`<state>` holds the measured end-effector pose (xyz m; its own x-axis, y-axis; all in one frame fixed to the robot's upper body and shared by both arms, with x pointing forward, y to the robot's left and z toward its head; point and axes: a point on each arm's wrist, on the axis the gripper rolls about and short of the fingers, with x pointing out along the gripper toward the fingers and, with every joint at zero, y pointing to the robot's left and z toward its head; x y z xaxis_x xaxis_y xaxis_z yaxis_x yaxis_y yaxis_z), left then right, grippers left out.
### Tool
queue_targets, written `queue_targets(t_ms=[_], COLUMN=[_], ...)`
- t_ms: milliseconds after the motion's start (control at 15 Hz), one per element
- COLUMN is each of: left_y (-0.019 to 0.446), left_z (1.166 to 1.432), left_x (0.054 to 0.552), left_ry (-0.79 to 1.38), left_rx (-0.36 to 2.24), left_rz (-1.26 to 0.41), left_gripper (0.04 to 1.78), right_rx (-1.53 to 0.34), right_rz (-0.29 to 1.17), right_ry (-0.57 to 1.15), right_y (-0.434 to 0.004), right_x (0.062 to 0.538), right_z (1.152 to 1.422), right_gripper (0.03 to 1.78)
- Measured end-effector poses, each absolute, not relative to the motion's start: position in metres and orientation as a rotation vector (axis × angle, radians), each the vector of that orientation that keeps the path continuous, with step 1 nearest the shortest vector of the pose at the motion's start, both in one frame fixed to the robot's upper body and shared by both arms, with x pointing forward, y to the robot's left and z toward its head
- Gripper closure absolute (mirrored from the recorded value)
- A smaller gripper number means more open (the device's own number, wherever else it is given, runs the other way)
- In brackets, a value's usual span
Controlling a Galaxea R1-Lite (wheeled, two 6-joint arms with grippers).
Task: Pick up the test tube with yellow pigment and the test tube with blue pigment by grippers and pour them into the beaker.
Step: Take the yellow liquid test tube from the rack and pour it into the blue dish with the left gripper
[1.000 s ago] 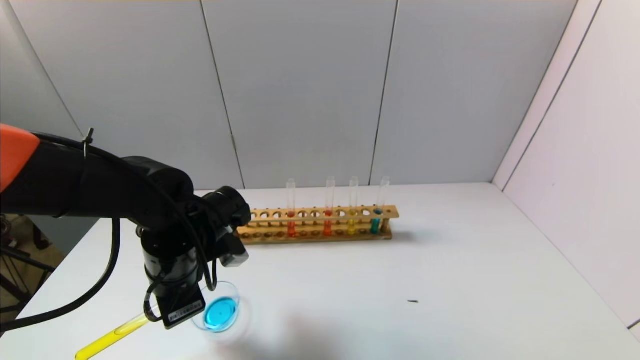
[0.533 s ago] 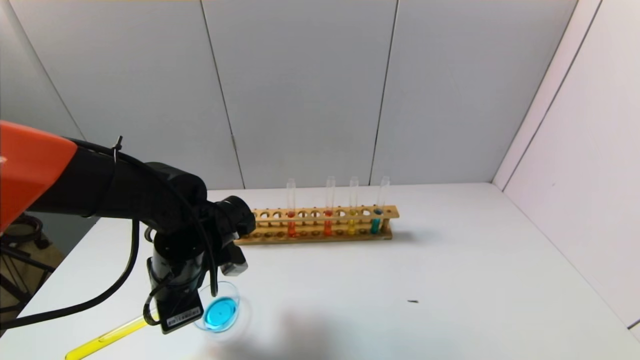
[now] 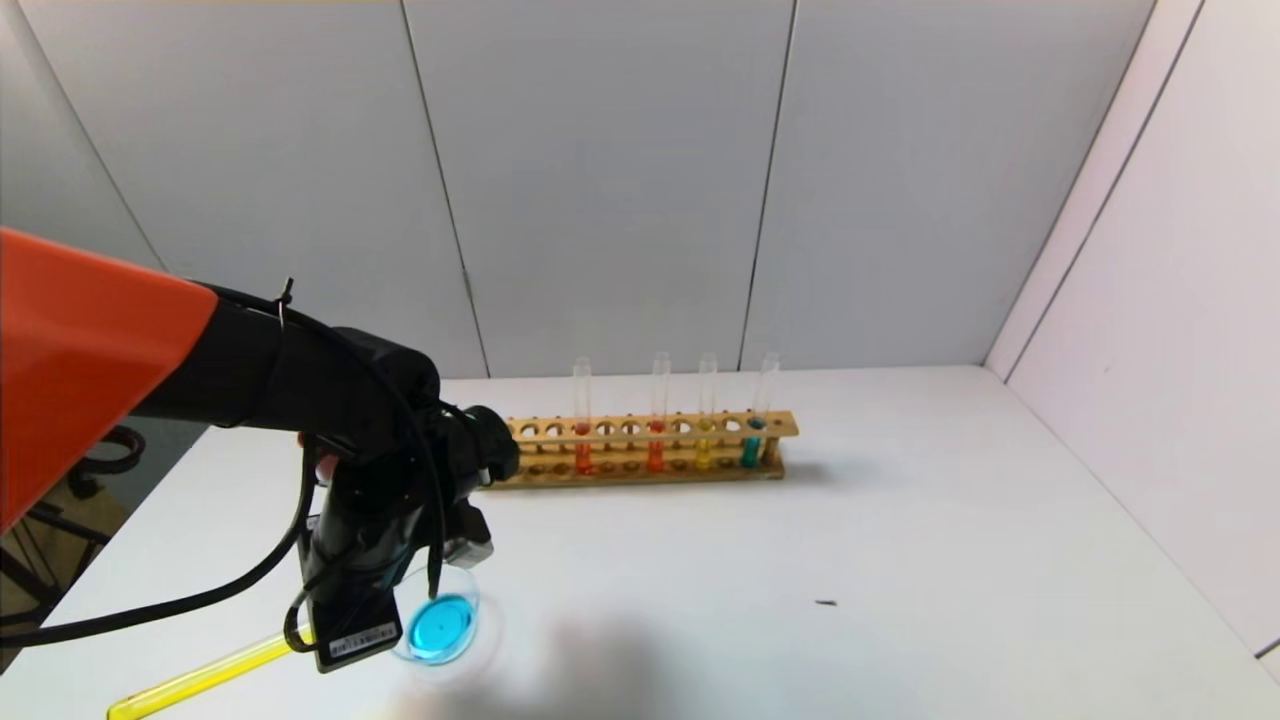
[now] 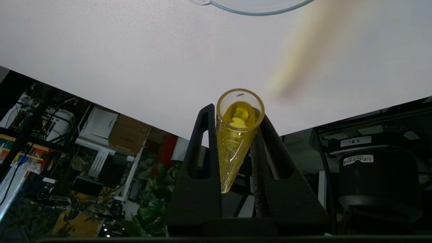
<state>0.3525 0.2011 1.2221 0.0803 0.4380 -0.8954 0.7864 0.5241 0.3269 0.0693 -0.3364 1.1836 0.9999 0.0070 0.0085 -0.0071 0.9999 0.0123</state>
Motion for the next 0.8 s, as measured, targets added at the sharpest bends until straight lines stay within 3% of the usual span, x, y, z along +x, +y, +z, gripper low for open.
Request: queue_targets(t_ms=[800], left_y=[0.189], left_z=[1.218], left_x=[0.367], left_ry=[1.609], left_rx=[1.135], left_rz=[-0.373], left_gripper=[1.51], right_rx=[0.012], right_rz=[0.007], right_ry=[-0.008], right_y=[-0.336], right_x=[0.069], right_z=[1.184], right_gripper=[0.07])
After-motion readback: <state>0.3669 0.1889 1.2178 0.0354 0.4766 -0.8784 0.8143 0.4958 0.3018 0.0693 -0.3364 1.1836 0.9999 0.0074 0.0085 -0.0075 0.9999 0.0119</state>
